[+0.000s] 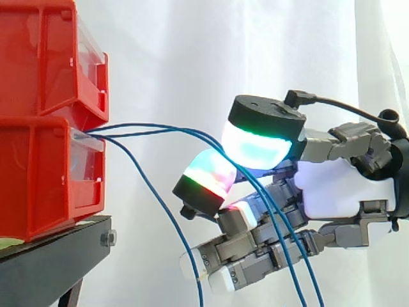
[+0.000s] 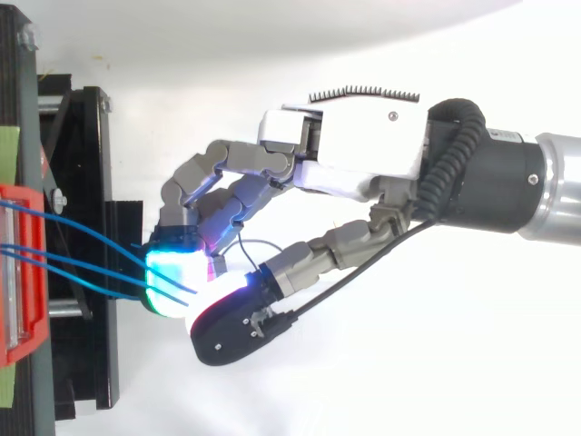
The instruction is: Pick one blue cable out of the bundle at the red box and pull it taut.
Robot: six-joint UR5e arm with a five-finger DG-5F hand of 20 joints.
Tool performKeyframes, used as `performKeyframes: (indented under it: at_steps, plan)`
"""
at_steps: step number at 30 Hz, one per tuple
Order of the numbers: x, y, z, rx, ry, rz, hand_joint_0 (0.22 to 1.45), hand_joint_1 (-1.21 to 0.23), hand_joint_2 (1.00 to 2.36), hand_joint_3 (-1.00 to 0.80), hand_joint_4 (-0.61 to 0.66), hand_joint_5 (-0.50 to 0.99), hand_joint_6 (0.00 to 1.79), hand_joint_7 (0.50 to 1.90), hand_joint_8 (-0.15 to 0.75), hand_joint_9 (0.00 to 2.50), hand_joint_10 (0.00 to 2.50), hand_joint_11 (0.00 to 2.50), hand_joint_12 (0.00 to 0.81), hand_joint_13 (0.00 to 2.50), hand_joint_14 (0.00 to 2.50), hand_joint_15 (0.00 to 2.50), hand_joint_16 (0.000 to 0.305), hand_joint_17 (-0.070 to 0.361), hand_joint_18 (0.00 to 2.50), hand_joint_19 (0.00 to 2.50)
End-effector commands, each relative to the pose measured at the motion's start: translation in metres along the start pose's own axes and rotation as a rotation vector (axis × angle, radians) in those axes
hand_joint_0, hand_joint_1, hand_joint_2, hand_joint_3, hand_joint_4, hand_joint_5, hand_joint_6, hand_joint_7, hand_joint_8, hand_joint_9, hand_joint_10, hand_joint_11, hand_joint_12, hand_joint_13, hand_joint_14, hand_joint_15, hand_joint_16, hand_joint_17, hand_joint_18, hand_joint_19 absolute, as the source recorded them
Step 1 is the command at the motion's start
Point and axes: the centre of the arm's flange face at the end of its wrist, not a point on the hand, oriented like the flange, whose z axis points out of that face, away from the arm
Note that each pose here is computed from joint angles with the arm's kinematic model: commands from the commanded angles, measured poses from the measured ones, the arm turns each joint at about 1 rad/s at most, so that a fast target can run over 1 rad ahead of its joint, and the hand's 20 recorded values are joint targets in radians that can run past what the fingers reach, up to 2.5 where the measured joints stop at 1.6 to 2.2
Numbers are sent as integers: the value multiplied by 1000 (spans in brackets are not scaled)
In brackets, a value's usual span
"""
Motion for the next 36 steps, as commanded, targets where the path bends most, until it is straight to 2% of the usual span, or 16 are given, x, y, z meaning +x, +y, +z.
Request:
performKeyframes:
  at_steps: [1,4,5,7,10,13,16,20,22,23,28,31,36]
  plan:
    - [0,0,0,0,0,0,754,-902,1000,-488,61,-214,932,879,287,866,9,1064,385,513,8,242,53,120,539,98]
    - [0,-1,0,1,0,-2,672,-891,1000,-500,65,-212,931,889,291,876,9,1064,386,516,8,256,53,120,539,123]
    - [0,-1,0,1,0,-2,601,-865,1000,-500,77,-210,931,894,298,879,9,1068,389,510,8,262,53,120,535,151]
    - [1,0,0,0,2,-2,545,-808,1000,-500,85,-205,930,892,312,892,9,1066,400,512,8,271,55,124,530,161]
    - [0,0,0,0,0,-1,516,-754,1000,-500,95,-199,928,896,326,903,9,1067,414,518,8,281,57,129,529,167]
    - [1,0,0,0,2,-2,536,-728,1000,-500,92,-195,926,910,327,908,9,1057,410,513,8,275,56,126,521,173]
    - [0,-1,0,1,0,-2,600,-715,1009,-378,85,-189,927,927,320,913,10,1068,397,513,9,269,54,121,516,173]
    - [0,0,0,0,0,-1,681,-789,1015,-297,-5,-203,947,963,317,907,10,1080,393,536,8,258,53,120,546,134]
    - [1,0,0,0,2,-2,717,-837,1016,-276,-15,-211,953,1033,314,901,8,1072,393,540,8,252,53,119,552,114]
    - [1,0,0,0,2,-2,749,-860,1017,-267,-20,-217,963,1019,309,899,9,1072,391,539,8,247,53,119,548,119]
    - [1,-1,0,1,2,-2,774,-886,1012,-356,45,-220,964,877,289,878,9,1064,387,539,8,247,53,119,557,106]
    - [1,0,0,0,2,-2,737,-926,1000,-500,46,-218,953,872,277,846,9,1050,385,521,8,238,53,119,560,81]
    - [1,0,0,0,2,-2,681,-966,1000,-500,45,-219,946,884,271,832,10,1032,382,498,8,232,53,120,545,87]
